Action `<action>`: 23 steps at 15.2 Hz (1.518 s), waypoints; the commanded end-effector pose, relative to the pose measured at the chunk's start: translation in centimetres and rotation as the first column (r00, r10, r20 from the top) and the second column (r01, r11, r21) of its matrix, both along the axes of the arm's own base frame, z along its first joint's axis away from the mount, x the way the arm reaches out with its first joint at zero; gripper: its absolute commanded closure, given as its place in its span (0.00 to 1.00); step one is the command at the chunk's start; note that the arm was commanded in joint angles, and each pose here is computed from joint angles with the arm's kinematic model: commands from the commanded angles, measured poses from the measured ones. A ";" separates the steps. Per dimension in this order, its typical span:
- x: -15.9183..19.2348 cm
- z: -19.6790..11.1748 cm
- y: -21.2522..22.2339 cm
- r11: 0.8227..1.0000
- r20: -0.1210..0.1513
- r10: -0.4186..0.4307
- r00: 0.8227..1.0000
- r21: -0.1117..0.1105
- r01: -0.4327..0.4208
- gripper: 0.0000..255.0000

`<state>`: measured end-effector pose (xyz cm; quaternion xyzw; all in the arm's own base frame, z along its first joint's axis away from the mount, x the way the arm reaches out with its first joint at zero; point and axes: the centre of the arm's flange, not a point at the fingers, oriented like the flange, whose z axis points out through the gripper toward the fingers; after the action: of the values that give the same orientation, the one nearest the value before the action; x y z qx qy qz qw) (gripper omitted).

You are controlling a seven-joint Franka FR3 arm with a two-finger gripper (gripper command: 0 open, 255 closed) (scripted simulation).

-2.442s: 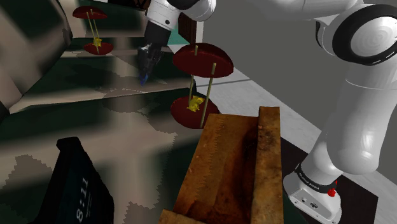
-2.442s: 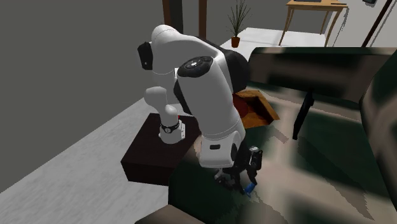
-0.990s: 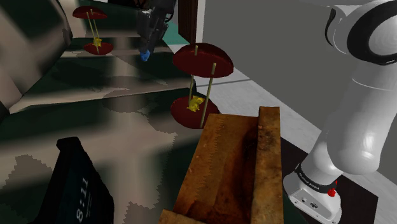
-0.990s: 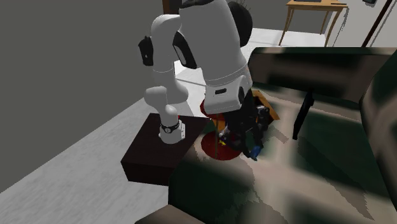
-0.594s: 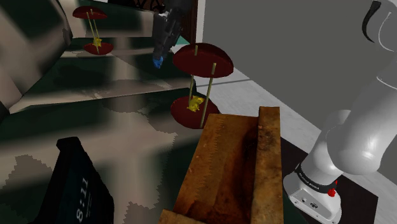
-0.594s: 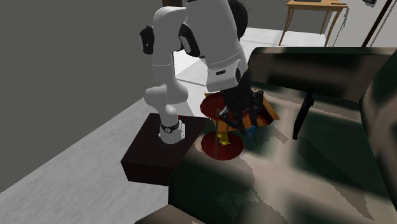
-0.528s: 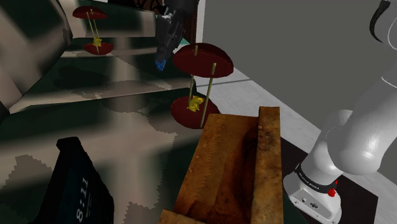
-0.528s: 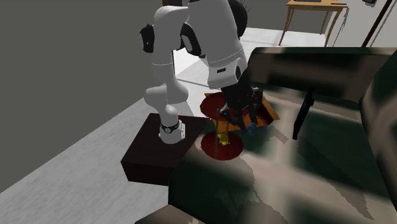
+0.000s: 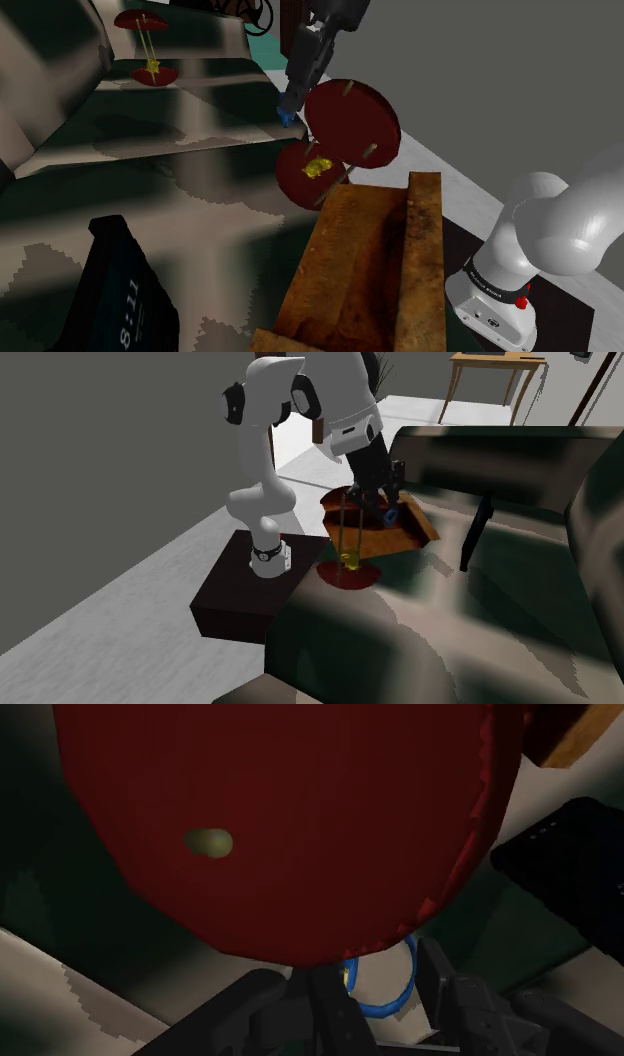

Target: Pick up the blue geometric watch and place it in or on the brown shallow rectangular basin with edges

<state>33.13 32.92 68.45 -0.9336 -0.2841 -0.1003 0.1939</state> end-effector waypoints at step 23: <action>-18.2 -6.3 0.3 1.000 -0.020 0.001 1.000 -0.016 -0.001 1.00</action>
<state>14.88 33.23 62.71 -0.9359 -0.2836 -0.0883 0.1895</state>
